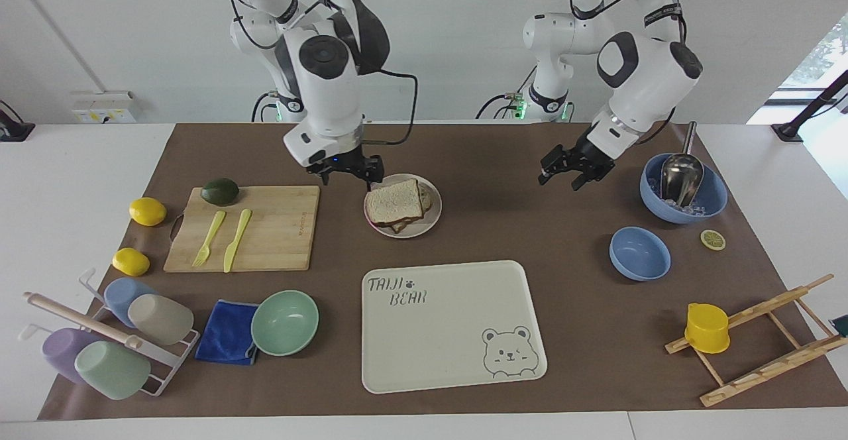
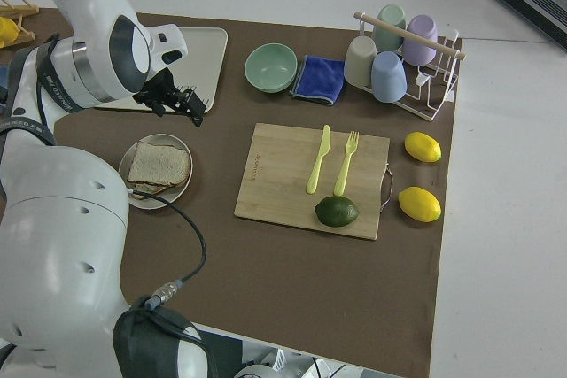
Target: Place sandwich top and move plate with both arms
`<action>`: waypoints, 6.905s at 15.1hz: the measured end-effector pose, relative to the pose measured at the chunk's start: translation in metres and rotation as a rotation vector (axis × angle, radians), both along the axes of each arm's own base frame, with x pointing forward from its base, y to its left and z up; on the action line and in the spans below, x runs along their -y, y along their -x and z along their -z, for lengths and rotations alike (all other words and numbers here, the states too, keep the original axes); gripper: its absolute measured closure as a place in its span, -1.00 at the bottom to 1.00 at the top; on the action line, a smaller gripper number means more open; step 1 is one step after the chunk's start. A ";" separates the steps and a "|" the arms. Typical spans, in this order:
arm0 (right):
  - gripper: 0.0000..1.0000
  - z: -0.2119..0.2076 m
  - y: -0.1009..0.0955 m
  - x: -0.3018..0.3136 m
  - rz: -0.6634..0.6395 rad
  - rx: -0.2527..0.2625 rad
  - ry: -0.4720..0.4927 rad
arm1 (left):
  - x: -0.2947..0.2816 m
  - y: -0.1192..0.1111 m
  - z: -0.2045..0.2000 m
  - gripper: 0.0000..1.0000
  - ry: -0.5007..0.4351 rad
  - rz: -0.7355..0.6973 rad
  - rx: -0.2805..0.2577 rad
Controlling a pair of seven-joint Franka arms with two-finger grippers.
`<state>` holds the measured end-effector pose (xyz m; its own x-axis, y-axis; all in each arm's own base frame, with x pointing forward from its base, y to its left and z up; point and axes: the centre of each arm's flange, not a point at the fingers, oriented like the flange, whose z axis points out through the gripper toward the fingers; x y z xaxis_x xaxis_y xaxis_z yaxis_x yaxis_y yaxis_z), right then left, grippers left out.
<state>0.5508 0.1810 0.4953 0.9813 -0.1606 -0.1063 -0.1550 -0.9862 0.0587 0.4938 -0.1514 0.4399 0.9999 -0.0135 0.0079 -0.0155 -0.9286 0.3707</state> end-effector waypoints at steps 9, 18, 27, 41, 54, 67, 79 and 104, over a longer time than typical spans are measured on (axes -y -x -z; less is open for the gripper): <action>-1.00 -0.072 0.027 0.126 -0.115 -0.030 -0.016 | 0.152 0.027 0.084 -1.00 -0.015 -0.013 0.026; -1.00 -0.066 0.014 0.172 -0.134 -0.068 -0.059 | 0.194 0.042 0.142 -0.97 -0.056 0.027 -0.024; -1.00 -0.094 0.005 0.219 -0.118 -0.008 -0.069 | 0.214 0.058 0.142 -0.15 -0.057 0.042 -0.034; -1.00 -0.096 0.005 0.220 -0.062 0.006 -0.066 | 0.217 0.058 0.138 0.92 -0.051 0.025 -0.039; -1.00 -0.096 0.005 0.219 -0.064 0.006 -0.066 | 0.197 0.014 0.094 0.92 -0.029 -0.029 -0.085; -1.00 -0.099 0.005 0.216 -0.120 0.015 -0.071 | 0.116 -0.162 0.043 0.92 0.009 -0.165 -0.024; -1.00 -0.102 0.004 0.219 -0.081 0.040 -0.065 | 0.132 -0.200 0.105 0.92 0.019 -0.076 0.047; -1.00 -0.102 0.004 0.219 -0.081 0.040 -0.065 | 0.088 -0.180 0.037 -1.00 0.007 -0.017 0.000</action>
<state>0.5467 -0.0378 0.5977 0.9944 -0.0745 -0.0748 -0.0755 -0.9971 -0.0108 0.6740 -0.2398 0.4028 1.0000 0.0031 0.0083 -0.0002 -0.9263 0.3769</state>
